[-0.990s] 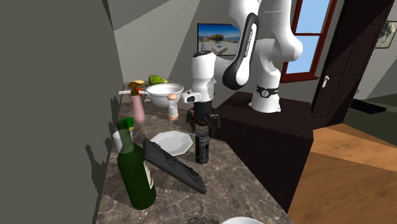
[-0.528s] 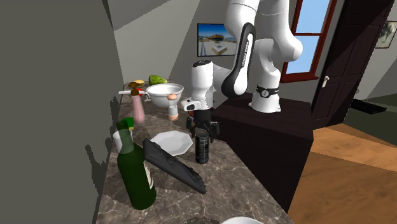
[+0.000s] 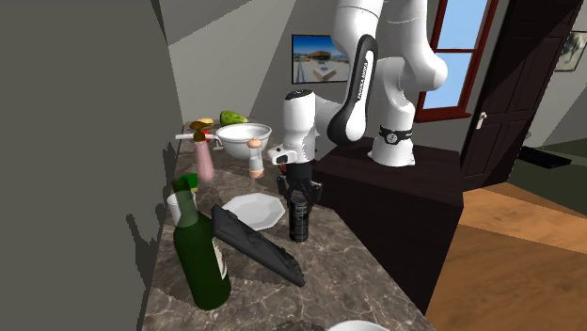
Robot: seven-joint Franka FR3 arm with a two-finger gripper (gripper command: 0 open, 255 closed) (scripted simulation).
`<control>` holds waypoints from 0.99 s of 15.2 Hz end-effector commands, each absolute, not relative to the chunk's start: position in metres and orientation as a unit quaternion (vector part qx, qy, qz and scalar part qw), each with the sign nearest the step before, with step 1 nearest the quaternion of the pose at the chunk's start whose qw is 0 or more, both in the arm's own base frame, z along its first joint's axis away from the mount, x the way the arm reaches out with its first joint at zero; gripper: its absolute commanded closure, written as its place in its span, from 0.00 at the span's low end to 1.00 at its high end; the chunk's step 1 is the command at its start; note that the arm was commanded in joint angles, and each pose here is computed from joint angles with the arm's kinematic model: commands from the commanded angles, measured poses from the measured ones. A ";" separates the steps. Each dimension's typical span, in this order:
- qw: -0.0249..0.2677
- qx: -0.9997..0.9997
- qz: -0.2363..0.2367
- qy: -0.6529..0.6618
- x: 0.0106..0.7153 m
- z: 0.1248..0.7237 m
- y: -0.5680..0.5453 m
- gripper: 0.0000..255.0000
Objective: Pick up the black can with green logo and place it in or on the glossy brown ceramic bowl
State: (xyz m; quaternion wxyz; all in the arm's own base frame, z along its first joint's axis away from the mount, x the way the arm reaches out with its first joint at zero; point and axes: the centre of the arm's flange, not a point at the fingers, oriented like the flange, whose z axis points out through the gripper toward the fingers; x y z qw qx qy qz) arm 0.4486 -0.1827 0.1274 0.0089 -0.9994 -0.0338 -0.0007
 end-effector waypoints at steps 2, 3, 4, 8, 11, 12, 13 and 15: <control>0.009 -0.999 0.000 -0.034 0.448 0.127 -0.182 1.00; 0.009 -0.999 0.000 -0.034 0.449 0.127 -0.183 1.00; 0.009 -0.999 0.000 -0.034 0.448 0.127 -0.183 1.00; 0.009 -0.999 0.000 -0.034 0.449 0.127 -0.182 1.00; 0.009 -0.999 0.000 -0.034 0.449 0.138 -0.182 1.00; 0.009 -0.999 0.000 -0.034 0.449 0.143 -0.182 1.00; 0.009 -0.999 0.000 -0.034 0.449 0.148 -0.182 1.00; 0.009 -0.999 0.000 -0.034 0.449 0.159 -0.182 1.00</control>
